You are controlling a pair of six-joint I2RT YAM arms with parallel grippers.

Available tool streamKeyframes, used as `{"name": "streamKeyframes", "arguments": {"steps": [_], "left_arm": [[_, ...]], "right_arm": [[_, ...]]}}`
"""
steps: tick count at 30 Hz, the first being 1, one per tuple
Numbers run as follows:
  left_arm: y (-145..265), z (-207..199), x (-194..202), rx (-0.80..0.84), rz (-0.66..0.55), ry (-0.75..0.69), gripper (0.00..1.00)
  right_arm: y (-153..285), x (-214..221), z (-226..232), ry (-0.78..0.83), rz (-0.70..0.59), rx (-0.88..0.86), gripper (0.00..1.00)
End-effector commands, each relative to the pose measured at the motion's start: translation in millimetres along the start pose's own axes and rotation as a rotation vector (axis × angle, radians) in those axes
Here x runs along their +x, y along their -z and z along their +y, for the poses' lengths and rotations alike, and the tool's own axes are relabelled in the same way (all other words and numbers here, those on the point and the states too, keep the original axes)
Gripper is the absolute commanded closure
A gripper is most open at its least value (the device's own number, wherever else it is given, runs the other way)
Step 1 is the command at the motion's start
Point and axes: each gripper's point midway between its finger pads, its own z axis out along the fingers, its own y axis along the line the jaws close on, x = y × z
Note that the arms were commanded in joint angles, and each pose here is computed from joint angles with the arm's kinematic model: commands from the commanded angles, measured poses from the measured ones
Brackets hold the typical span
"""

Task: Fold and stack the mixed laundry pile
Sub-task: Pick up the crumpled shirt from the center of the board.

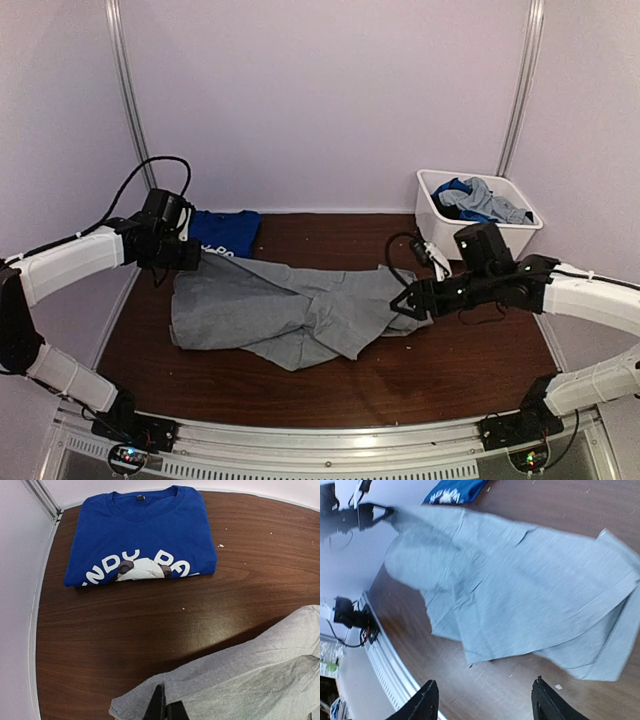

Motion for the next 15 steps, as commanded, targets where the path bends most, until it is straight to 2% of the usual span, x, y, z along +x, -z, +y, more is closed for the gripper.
{"name": "streamKeyframes", "arguments": {"steps": [1,6,11,15], "left_arm": [[5.0,-8.9,-26.1,0.05,-0.079,0.039,1.0],[6.6,-11.3,-26.9,0.065,-0.08,0.039,1.0],[8.1,-12.0,-27.8,0.071,-0.084,0.043,1.0],[9.1,-13.8,-29.1,0.082,-0.091,0.049,1.0]], "right_arm": [[-45.0,47.9,17.5,-0.063,0.102,-0.05,0.39],[-88.7,87.7,37.0,-0.009,0.194,-0.033,0.36],[-120.7,93.3,44.9,0.027,0.217,0.012,0.26],[-144.7,93.4,30.3,0.019,0.207,0.095,0.23]]}}
